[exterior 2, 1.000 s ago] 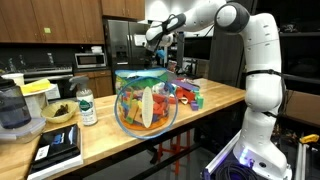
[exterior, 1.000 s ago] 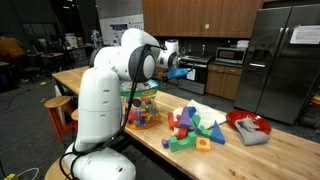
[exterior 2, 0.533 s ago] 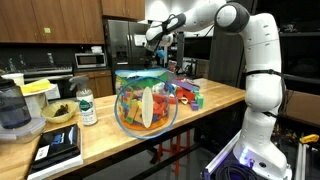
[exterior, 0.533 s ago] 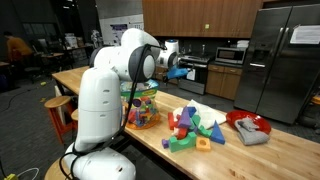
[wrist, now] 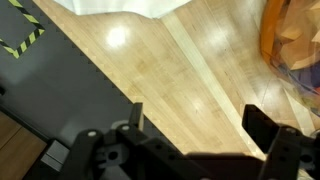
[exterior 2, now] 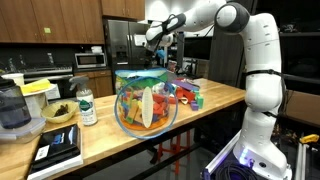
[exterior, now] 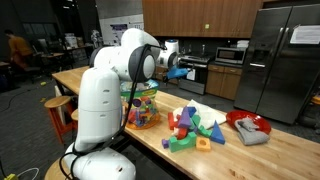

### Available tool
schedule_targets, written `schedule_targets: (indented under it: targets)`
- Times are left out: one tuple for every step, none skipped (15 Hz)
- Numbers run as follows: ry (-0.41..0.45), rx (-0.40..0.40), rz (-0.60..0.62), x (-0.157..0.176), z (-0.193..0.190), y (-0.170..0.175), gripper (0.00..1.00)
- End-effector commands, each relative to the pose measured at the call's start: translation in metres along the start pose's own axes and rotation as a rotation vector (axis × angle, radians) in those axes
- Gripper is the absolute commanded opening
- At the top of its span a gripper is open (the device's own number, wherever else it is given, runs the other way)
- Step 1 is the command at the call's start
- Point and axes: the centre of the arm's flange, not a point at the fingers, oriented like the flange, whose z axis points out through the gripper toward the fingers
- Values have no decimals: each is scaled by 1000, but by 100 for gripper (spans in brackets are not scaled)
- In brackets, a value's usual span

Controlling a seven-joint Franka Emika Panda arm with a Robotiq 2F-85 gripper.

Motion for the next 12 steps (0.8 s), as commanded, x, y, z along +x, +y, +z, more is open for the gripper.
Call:
schedule_targets:
  targets:
    - [0,0,0,0,0,0,100]
    - [0,0,0,0,0,0,100]
    - [15,-5,-3,3,-4,4,100]
    - [31,-10,-3,6,-10,8,100]
    - [44,-19,-3,7,-15,12,100]
    - [51,-31,-2,8,-20,17,100]
    - [58,-40,-1,7,-25,22,100]
    - [63,-47,2,5,-29,26,100]
    - [61,-53,9,2,-31,29,100]
    - [60,-53,15,-1,-33,31,100]
    - [53,-51,20,-6,-32,31,100]
    - [42,-43,28,-13,-29,29,100]
